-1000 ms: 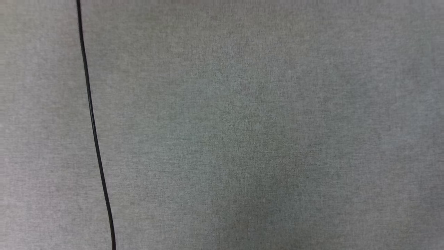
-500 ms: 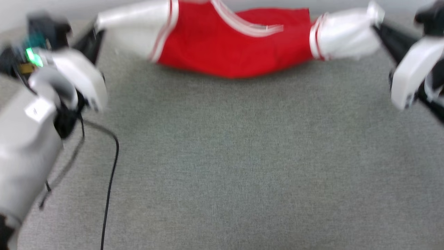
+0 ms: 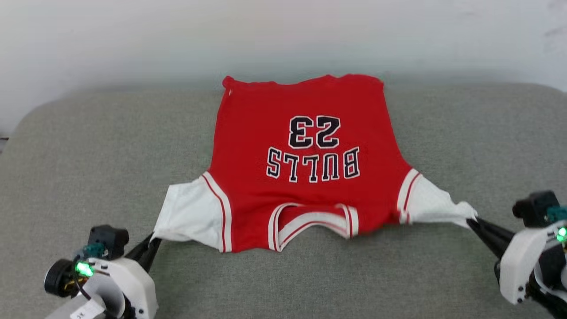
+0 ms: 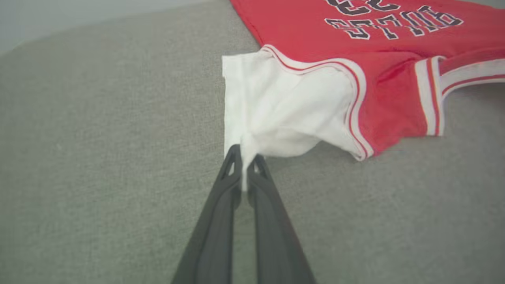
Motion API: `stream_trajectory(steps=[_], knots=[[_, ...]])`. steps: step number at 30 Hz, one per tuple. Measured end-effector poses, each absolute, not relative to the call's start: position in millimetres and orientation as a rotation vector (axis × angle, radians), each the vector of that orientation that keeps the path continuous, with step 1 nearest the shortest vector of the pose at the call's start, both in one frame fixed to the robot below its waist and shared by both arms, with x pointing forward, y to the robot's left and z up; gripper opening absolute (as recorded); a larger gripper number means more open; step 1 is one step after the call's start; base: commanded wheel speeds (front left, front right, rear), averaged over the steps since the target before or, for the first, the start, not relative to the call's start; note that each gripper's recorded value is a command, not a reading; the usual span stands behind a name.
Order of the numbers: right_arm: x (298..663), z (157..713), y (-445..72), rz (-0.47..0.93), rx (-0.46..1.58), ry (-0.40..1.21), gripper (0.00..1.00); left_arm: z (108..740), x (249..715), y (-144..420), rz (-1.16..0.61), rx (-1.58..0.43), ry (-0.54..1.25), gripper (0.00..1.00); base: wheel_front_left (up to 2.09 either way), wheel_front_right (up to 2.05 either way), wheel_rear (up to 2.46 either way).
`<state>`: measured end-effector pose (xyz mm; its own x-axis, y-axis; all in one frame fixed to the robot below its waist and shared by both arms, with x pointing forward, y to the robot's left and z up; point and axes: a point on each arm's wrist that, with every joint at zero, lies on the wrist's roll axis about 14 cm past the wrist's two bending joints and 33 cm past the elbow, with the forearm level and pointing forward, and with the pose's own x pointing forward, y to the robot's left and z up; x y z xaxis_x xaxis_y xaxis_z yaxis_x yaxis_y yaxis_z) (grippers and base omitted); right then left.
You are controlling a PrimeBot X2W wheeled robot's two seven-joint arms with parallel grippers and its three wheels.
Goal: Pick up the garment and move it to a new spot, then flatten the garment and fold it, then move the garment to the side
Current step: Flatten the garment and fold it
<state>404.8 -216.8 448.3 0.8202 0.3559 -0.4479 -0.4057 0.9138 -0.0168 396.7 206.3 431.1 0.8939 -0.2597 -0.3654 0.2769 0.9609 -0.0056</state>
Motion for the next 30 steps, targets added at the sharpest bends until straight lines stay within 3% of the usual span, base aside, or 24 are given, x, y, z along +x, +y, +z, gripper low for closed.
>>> stream_trajectory(steps=[14,19,20,21,22,30], knots=[[297,390,-252,0.287,0.033,0.689,0.0,408,309,221,-0.195,0.0,0.5,0.0,0.0,0.0,0.0],[287,386,-252,0.289,0.022,0.733,0.0,406,301,215,-0.196,-0.019,0.51,0.0,0.0,0.0,0.0],[287,386,-252,0.287,0.023,0.736,0.22,406,301,215,-0.194,-0.02,0.509,0.0,0.0,0.0,0.0],[288,386,-250,0.287,0.027,0.739,0.73,407,301,214,-0.195,-0.021,0.507,0.0,0.0,0.0,0.0],[289,386,-248,0.289,0.03,0.738,1.0,408,302,214,-0.195,-0.02,0.501,0.0,0.0,0.0,0.0],[337,425,-255,0.271,-0.009,0.621,1.0,420,322,198,-0.217,-0.027,0.438,0.0,0.0,0.0,0.0]])
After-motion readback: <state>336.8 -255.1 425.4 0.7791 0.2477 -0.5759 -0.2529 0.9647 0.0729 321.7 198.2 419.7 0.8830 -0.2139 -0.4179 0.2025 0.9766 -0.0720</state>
